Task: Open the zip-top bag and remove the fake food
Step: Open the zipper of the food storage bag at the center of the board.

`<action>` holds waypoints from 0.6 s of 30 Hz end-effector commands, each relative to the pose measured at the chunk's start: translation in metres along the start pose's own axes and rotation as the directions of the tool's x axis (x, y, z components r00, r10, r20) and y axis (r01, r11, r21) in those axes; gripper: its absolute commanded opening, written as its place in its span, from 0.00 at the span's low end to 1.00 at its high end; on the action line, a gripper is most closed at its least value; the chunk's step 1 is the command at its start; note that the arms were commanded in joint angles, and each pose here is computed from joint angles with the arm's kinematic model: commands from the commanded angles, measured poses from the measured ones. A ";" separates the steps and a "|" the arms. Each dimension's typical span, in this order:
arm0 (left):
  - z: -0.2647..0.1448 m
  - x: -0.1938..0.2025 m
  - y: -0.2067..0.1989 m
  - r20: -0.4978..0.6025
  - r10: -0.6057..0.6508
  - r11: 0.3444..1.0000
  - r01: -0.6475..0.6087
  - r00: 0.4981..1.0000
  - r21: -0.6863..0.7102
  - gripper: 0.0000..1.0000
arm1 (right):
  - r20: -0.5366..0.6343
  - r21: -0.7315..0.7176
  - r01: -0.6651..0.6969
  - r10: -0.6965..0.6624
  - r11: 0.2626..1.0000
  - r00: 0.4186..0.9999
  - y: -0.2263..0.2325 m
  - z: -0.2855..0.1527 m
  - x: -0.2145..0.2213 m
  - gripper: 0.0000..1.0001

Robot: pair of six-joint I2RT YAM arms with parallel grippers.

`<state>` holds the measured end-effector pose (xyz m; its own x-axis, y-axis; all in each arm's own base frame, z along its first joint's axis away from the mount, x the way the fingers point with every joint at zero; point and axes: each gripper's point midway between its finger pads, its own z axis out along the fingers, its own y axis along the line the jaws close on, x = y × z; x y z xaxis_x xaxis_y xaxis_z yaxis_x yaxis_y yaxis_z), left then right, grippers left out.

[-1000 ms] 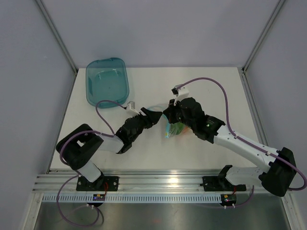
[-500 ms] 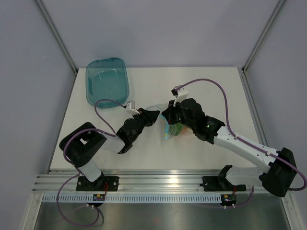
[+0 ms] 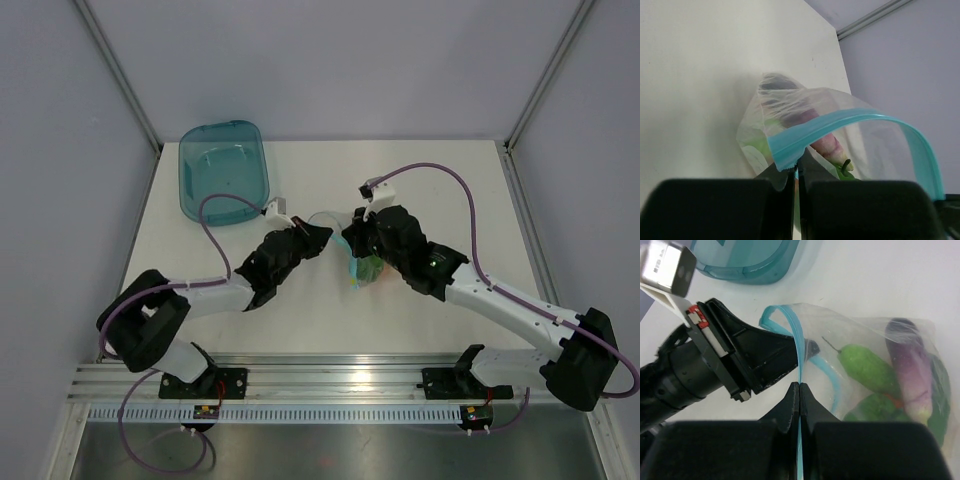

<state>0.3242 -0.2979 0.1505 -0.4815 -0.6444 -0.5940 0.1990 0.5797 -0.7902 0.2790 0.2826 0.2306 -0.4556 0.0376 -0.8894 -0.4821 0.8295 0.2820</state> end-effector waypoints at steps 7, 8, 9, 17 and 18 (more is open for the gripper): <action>-0.034 -0.018 0.032 -0.097 0.091 0.930 -0.120 0.991 -0.348 0.00 | 0.039 0.225 0.078 -0.089 0.971 0.995 -0.035 0.007 -0.016 0.00; -0.034 -0.025 0.024 -0.100 0.098 0.926 -0.127 0.990 -0.355 0.00 | 0.049 0.268 0.081 -0.097 0.960 0.994 -0.042 0.006 -0.020 0.00; -0.037 -0.027 0.025 -0.119 0.113 0.914 -0.150 0.987 -0.378 0.00 | 0.047 0.290 0.094 -0.113 0.952 0.993 -0.047 0.006 -0.021 0.00; -0.049 -0.022 0.031 -0.305 0.184 0.843 -0.310 0.934 -0.440 0.00 | 0.070 0.427 0.117 -0.162 0.897 0.984 -0.071 -0.001 -0.032 0.00; -0.048 -0.021 0.031 -0.315 0.189 0.842 -0.319 0.930 -0.435 0.00 | 0.081 0.443 0.112 -0.164 0.890 0.983 -0.073 -0.004 -0.035 0.00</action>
<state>0.3039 -0.2530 0.1544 -0.6382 -0.4121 -0.6503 -0.0493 0.8648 -0.4997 0.3174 0.2362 0.2136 -0.3833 -0.0687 -0.9211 -0.2482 0.9682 0.0311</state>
